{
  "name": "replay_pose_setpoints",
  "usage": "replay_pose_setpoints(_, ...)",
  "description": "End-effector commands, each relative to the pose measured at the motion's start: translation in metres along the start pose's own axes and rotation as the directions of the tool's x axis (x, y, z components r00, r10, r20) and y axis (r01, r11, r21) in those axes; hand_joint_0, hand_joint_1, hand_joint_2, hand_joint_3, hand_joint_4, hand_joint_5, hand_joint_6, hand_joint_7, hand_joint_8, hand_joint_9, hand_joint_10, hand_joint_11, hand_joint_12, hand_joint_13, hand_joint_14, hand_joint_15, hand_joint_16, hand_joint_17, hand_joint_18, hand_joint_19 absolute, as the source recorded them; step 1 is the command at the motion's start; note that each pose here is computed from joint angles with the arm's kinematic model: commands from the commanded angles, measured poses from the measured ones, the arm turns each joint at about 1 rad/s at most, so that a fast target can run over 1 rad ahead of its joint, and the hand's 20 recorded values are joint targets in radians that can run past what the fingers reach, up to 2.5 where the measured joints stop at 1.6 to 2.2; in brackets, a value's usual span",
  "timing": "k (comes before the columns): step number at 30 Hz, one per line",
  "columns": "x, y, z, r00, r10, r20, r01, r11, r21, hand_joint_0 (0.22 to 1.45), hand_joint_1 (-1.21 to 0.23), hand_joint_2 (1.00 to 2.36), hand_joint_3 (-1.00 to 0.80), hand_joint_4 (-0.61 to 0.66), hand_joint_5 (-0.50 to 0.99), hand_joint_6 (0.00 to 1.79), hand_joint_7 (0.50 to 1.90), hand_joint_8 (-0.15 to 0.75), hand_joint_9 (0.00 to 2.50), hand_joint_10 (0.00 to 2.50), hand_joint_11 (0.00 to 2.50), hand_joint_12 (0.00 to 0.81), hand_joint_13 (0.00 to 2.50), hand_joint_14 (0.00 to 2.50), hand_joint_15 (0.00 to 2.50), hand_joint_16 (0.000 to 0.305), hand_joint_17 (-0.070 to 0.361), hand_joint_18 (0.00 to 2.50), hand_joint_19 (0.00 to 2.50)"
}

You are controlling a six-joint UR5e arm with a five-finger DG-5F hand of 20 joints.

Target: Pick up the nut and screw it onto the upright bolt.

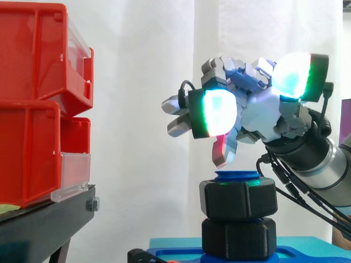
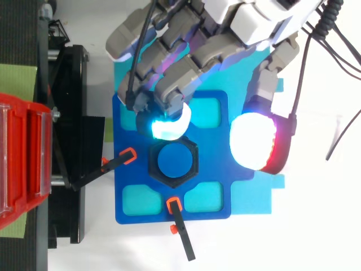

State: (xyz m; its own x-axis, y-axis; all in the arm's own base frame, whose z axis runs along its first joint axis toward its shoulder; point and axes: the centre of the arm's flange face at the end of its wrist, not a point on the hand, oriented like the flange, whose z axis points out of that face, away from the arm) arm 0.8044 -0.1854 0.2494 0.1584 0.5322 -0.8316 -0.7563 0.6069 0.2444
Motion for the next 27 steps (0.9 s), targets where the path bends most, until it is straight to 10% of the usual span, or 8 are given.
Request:
replay_pose_setpoints(1, 0.001, 0.003, 0.007, 0.9999, -0.004, 0.013, 0.004, 0.9998, -0.021, 0.52, -0.20, 1.00, -0.50, 0.19, -0.01, 0.51, 1.15, 0.205, 1.34, 0.01, 0.15, 0.180, 0.81, 0.00, 0.00, 0.017, 0.038, 0.50, 0.05)
replay_pose_setpoints(15, 0.036, 0.014, 0.012, 0.9971, 0.055, 0.053, -0.057, 0.9970, 0.053, 0.52, -0.20, 1.00, -0.50, 0.21, -0.02, 0.51, 1.11, 0.207, 1.33, 0.01, 0.15, 0.187, 0.80, 0.00, 0.00, 0.018, 0.041, 0.50, 0.06)
replay_pose_setpoints(27, 0.046, 0.017, 0.018, 0.9975, -0.014, 0.069, 0.009, 0.9967, 0.081, 0.51, -0.22, 1.00, -0.50, 0.22, -0.08, 0.50, 0.87, 0.192, 1.08, 0.00, 0.04, 0.213, 0.72, 0.00, 0.00, 0.023, 0.052, 0.48, 0.08)
